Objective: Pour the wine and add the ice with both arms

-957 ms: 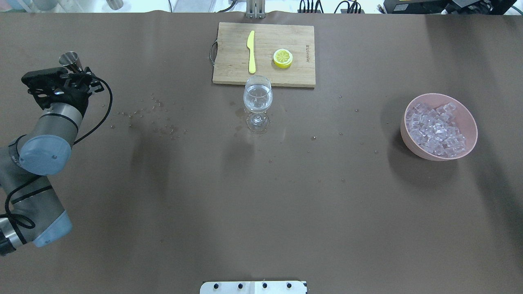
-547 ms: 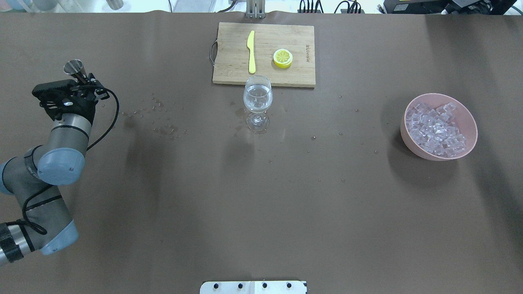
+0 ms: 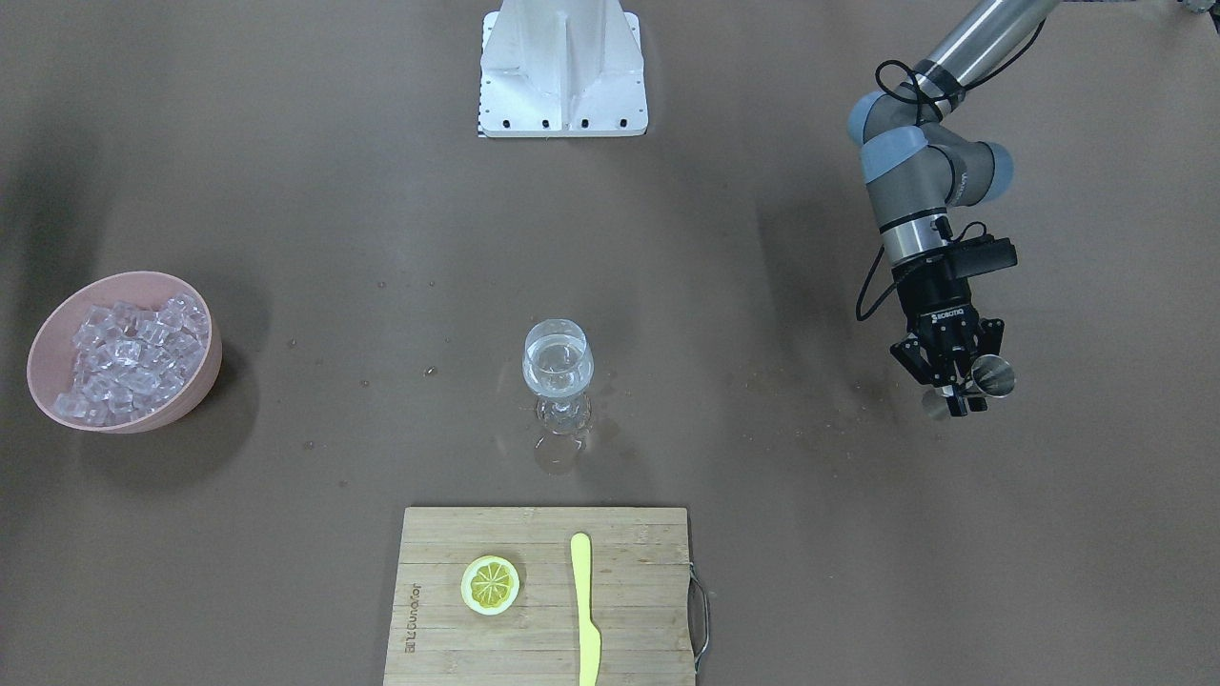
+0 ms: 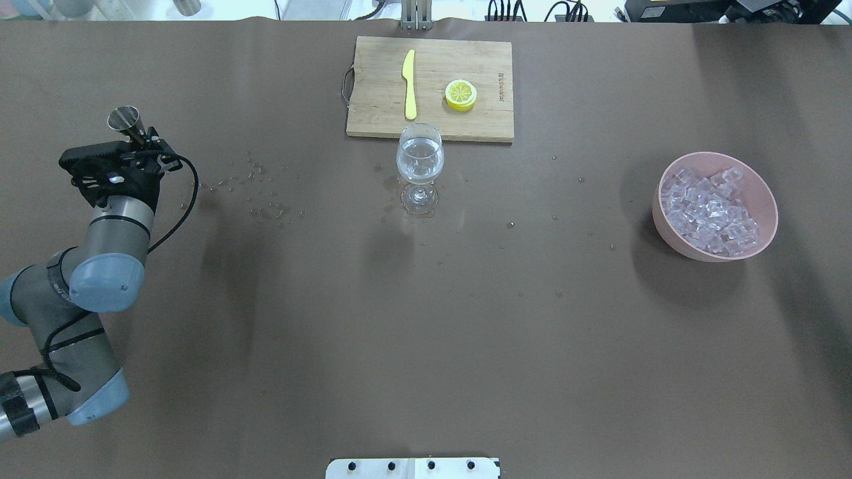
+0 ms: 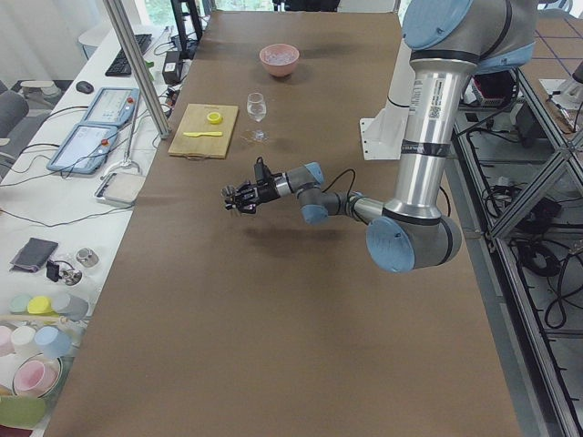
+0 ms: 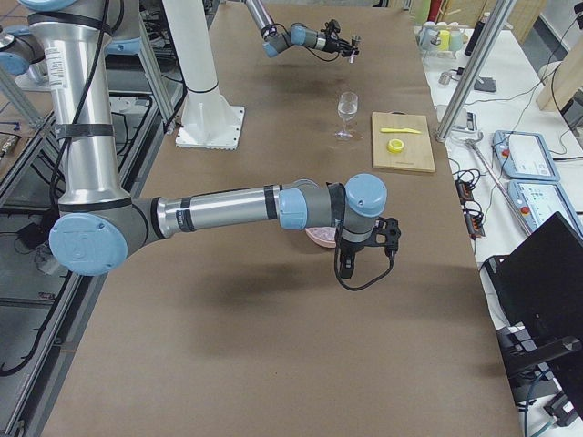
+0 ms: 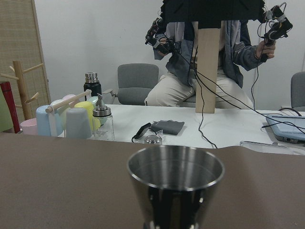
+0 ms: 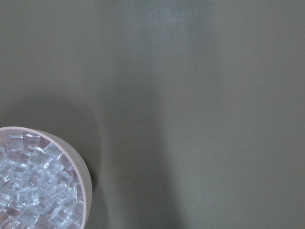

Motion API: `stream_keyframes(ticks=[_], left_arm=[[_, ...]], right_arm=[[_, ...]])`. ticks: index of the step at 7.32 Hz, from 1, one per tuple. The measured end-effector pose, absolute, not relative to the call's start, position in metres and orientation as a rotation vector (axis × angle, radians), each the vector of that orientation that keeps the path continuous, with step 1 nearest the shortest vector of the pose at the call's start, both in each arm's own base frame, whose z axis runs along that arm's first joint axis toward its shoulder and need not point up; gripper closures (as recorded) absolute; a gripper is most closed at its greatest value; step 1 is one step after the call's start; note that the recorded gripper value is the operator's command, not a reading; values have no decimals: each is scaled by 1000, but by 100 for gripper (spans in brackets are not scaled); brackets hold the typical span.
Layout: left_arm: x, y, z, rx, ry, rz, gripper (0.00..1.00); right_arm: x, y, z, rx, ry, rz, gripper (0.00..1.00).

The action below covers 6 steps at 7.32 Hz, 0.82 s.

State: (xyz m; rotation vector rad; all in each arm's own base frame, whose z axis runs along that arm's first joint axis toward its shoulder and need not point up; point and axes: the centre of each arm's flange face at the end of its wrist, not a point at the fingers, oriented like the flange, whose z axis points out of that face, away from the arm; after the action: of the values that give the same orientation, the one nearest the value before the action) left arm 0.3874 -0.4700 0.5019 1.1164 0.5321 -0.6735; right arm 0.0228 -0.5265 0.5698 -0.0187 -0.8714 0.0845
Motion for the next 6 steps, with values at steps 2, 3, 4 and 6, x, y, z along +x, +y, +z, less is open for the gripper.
stream_keyframes(ticks=[2,3,4,6], left_arm=[[395,-468,511,1111,525,-668,100],[397,-468,512,1109,524,-666,100],[399,-469,510,1109,525,-665,100],[403,-470,511,1107,521,-660,100]], right_arm=[[23,-527,570,-19,-871,84,0],[23,-527,570,-19,-871,84,0],[23,-527,570,-19,-871,84,0],[23,-527,570,-19,-871,84,0]])
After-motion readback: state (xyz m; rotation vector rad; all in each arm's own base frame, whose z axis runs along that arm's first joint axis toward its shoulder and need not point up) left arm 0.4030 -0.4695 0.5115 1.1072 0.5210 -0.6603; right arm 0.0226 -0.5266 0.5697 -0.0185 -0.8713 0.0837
